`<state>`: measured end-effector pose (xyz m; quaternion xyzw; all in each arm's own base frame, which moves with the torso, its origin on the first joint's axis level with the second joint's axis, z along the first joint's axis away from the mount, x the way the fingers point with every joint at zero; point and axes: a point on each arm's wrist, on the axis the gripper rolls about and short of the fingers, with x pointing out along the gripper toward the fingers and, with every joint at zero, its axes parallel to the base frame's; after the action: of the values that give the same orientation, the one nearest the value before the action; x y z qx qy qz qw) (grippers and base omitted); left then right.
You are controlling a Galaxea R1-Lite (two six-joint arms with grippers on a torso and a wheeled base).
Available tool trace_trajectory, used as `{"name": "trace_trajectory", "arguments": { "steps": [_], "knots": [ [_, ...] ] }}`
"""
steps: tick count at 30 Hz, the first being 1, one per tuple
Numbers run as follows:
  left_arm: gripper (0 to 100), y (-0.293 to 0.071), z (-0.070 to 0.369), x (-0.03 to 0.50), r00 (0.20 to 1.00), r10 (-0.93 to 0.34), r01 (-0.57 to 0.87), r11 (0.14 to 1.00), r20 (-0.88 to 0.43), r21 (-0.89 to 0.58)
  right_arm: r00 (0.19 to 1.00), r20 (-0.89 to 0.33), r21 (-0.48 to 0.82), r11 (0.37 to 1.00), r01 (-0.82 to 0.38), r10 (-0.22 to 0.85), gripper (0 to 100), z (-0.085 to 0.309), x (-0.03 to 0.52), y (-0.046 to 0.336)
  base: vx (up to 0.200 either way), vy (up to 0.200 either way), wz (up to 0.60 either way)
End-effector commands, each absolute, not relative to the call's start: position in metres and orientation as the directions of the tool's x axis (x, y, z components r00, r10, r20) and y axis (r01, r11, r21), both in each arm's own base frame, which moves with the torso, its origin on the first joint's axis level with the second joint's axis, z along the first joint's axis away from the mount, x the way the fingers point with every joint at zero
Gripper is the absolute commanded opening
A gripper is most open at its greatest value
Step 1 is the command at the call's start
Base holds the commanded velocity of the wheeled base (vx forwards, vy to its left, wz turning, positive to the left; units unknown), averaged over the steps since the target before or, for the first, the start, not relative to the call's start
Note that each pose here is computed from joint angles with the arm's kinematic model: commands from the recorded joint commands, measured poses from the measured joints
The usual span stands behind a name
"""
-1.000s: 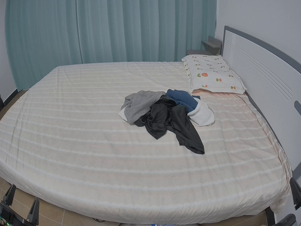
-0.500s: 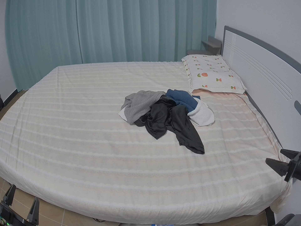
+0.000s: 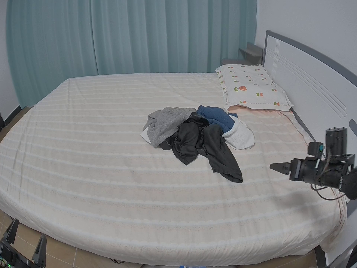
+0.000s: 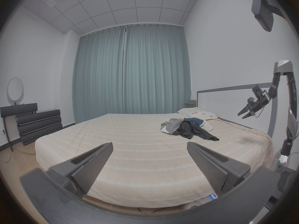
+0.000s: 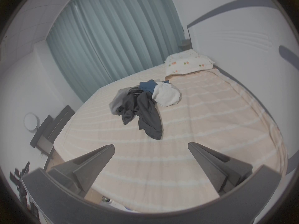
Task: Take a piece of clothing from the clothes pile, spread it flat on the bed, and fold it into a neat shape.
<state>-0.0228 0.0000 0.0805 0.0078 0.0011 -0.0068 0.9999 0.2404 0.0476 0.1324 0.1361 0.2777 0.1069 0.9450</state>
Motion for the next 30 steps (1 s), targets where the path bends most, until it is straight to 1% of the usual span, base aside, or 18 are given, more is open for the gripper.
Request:
{"name": "trace_trajectory", "arguments": {
  "steps": [1,4,9,25,30],
  "knots": [
    [100,0.0,0.075,-0.023,1.0,-0.014,0.014,1.0,-0.003,0.015,0.782,-0.578,0.352,0.936,-0.02,0.234,100,0.046,0.331,0.095,0.0,0.0,0.0],
    [100,0.0,0.075,-0.023,1.0,-0.014,0.014,1.0,-0.003,0.015,0.774,-0.589,0.368,0.93,0.003,0.231,100,0.021,0.358,0.116,0.0,0.0,0.0],
    [100,0.0,0.075,-0.023,1.0,-0.014,0.014,1.0,-0.003,0.015,0.791,-0.584,0.341,0.939,0.037,0.18,100,-0.004,0.386,0.126,0.0,0.0,0.0],
    [100,0.0,0.075,-0.023,1.0,-0.014,0.014,1.0,-0.003,0.015,0.804,-0.561,0.347,0.938,0.013,0.197,100,-0.036,0.426,0.149,0.0,0.0,0.0],
    [100,0.0,0.075,-0.023,1.0,-0.014,0.014,1.0,-0.002,0.015,0.814,-0.546,0.354,0.935,0.009,0.199,100,-0.036,0.432,0.151,0.0,0.0,0.0]
  ]
}}
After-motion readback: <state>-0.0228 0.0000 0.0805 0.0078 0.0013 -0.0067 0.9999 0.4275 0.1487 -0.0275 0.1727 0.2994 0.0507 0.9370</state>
